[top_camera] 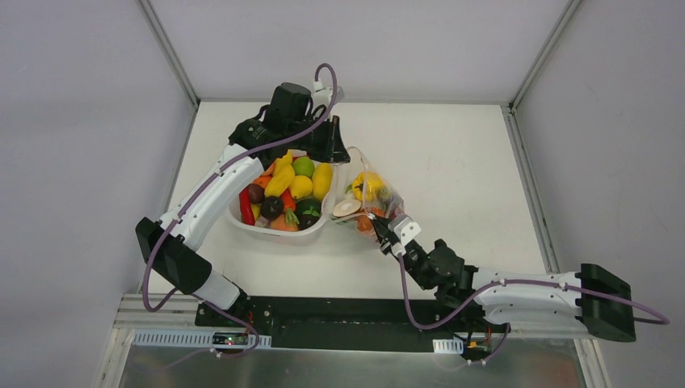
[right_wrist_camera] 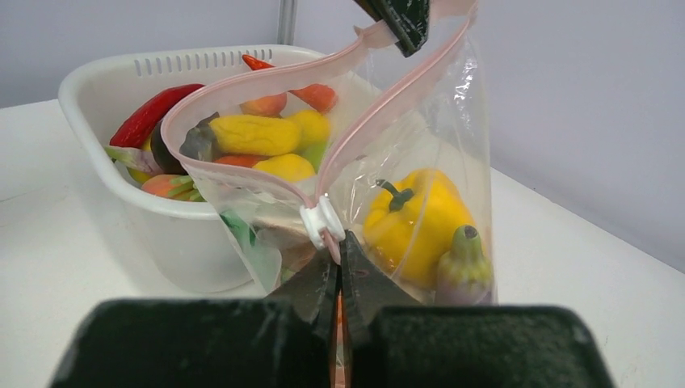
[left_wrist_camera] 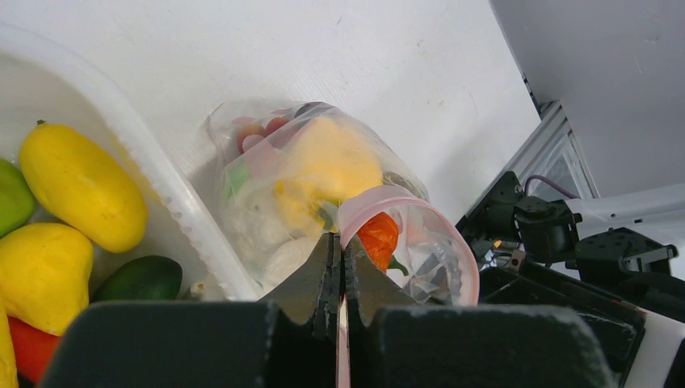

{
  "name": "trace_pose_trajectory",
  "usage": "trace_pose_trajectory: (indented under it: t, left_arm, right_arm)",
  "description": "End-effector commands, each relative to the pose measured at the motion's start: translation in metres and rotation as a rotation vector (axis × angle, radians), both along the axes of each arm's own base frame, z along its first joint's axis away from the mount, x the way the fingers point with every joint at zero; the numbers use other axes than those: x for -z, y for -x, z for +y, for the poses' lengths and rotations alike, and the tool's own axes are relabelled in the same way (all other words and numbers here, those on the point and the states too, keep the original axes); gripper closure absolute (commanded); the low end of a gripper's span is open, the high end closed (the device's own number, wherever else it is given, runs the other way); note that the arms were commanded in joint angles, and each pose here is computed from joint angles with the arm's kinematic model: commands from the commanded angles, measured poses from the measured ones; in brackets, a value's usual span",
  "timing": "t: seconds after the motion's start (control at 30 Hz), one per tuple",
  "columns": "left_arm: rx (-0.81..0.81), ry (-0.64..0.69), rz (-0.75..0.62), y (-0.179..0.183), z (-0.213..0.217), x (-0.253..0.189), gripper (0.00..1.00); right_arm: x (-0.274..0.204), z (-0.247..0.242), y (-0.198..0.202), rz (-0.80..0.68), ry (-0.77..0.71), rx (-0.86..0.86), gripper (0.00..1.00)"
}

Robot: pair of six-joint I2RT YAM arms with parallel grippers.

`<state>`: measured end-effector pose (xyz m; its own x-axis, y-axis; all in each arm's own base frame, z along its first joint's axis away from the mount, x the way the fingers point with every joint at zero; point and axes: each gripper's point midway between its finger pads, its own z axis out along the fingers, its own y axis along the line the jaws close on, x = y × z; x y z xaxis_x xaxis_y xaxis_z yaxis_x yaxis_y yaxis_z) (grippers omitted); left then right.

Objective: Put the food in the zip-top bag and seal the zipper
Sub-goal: Zip the zipper food storage bag at the center of the board.

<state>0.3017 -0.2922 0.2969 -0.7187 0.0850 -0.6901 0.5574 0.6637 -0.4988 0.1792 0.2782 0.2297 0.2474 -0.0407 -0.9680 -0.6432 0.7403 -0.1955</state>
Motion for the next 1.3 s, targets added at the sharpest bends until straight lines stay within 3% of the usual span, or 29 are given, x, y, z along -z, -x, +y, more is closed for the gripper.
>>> trace_pose_trajectory:
  t: [0.0,0.17,0.33,0.6,0.7,0.8,1.0,1.13,1.27]
  left_arm:
    - [-0.031,0.053,-0.079,0.000,0.012,-0.031,1.00]
    - [-0.076,0.040,-0.122,-0.002,0.035,-0.046,1.00]
    - [-0.065,0.000,-0.150,0.008,0.050,-0.058,1.00]
    - [0.068,-0.064,-0.132,0.026,0.051,-0.059,0.99]
    - [0.151,-0.101,-0.093,0.037,0.051,-0.050,0.90]
    - [0.227,-0.127,-0.062,0.047,0.051,-0.040,0.73]
    - [0.215,-0.143,-0.025,0.048,0.053,-0.020,0.44]
    - [0.211,-0.135,-0.070,0.049,0.055,0.000,0.36]
    - [0.309,-0.100,-0.201,0.052,0.049,0.027,0.32]
  right_arm:
    - [-0.033,-0.013,0.001,0.010,-0.096,0.007,1.00]
    - [-0.074,-0.027,0.013,0.104,-0.091,-0.076,1.00]
    - [-0.102,-0.060,0.015,0.162,-0.062,-0.053,1.00]
    - [-0.094,-0.075,0.023,0.270,0.069,-0.050,1.00]
    - [-0.093,-0.074,0.027,0.295,0.070,-0.072,1.00]
    - [-0.094,-0.073,0.029,0.306,0.059,-0.087,1.00]
    - [-0.084,-0.070,0.021,0.339,0.073,-0.058,1.00]
    - [-0.081,-0.072,0.012,0.351,0.080,-0.042,1.00]
    - [-0.077,-0.077,0.000,0.365,0.086,-0.021,1.00]
